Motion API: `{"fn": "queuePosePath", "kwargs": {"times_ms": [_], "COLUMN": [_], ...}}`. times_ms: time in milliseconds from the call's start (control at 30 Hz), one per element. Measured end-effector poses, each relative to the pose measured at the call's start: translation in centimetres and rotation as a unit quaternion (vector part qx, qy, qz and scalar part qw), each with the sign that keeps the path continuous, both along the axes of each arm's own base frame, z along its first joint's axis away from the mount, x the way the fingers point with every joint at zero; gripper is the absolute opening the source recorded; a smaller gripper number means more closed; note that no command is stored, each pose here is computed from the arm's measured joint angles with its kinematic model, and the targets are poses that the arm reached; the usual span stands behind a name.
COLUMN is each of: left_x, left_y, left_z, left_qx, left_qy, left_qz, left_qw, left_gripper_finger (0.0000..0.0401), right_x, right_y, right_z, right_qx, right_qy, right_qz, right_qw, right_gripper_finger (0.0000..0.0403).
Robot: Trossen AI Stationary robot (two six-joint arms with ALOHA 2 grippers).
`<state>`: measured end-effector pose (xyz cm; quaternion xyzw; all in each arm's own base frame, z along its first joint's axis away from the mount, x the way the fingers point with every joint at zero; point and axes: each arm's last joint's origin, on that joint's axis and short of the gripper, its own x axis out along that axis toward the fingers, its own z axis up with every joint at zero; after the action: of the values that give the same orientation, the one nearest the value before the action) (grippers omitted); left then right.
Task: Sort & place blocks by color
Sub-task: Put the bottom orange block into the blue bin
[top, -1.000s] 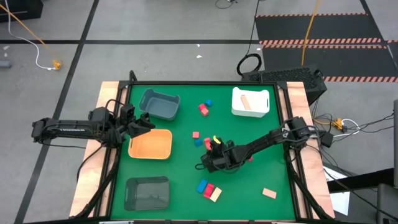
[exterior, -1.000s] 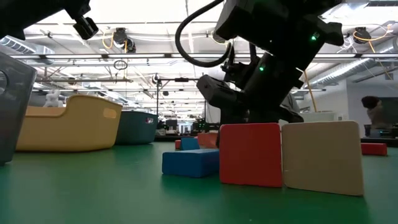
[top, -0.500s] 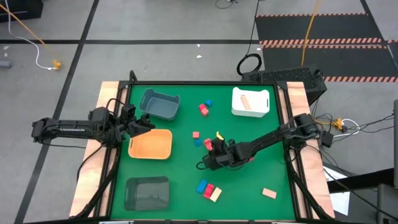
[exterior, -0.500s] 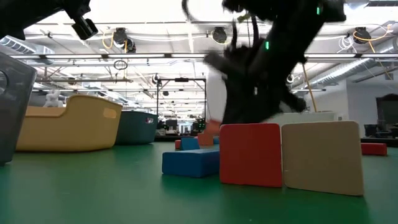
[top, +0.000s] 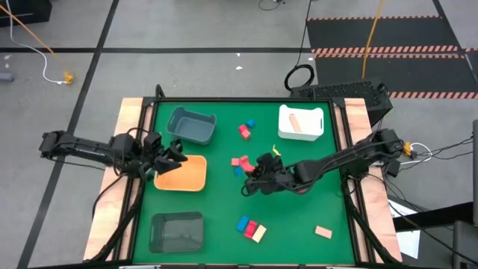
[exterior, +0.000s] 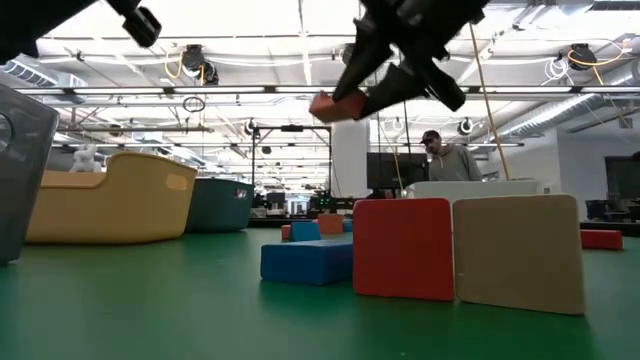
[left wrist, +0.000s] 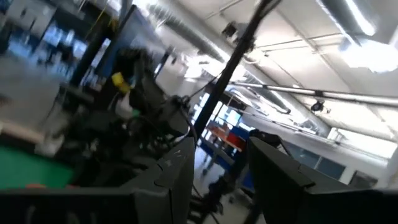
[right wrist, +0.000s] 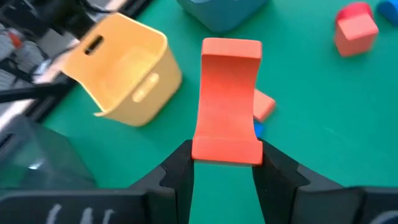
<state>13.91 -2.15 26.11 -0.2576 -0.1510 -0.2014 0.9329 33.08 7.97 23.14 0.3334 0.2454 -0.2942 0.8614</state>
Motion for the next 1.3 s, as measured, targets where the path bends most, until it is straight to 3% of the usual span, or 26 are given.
{"fn": "queuePosePath", "kwargs": {"times_ms": [167,400,467,567,833,1067,1300], "left_x": [0.6,1.0,1.2,1.3,2.0,3.7,4.8], "left_y": [-0.5,-0.1,0.2,0.2,-0.1,0.9,2.3], "left_z": [0.3,0.3,0.1,-0.1,-0.8,1.2,2.8], "left_qx": [0.049,0.041,0.031,0.033,0.103,0.168,0.216], "left_qy": [-0.056,-0.06,-0.044,-0.028,0.01,0.013,0.096], "left_qz": [0.016,0.11,0.147,0.157,0.143,0.197,0.223], "left_qw": [0.997,0.991,0.988,0.987,0.984,0.966,0.946], "left_gripper_finger": [0.015,0.015,0.015,0.015,0.015,0.015,0.015], "right_x": [0.2,0.4,0.5,0.8,1.7,2.2,2.7], "right_y": [-0.4,-0.8,-0.8,-0.9,-1.5,-3.0,-4.7], "right_z": [0.6,0.6,0.7,1.1,2.1,2.6,3.0], "right_qx": [-0.004,0.005,0.009,0.016,0.013,0.019,0.01], "right_qy": [-0.018,-0.024,-0.032,-0.057,-0.115,-0.128,-0.138], "right_qz": [0.005,-0.008,-0.011,-0.012,-0.012,0.011,0.038], "right_qw": [1.0,1.0,0.999,0.998,0.993,0.992,0.99], "right_gripper_finger": [0.0115,0.0115,0.0115,0.0116,0.0116,0.0116,0.0116]}}
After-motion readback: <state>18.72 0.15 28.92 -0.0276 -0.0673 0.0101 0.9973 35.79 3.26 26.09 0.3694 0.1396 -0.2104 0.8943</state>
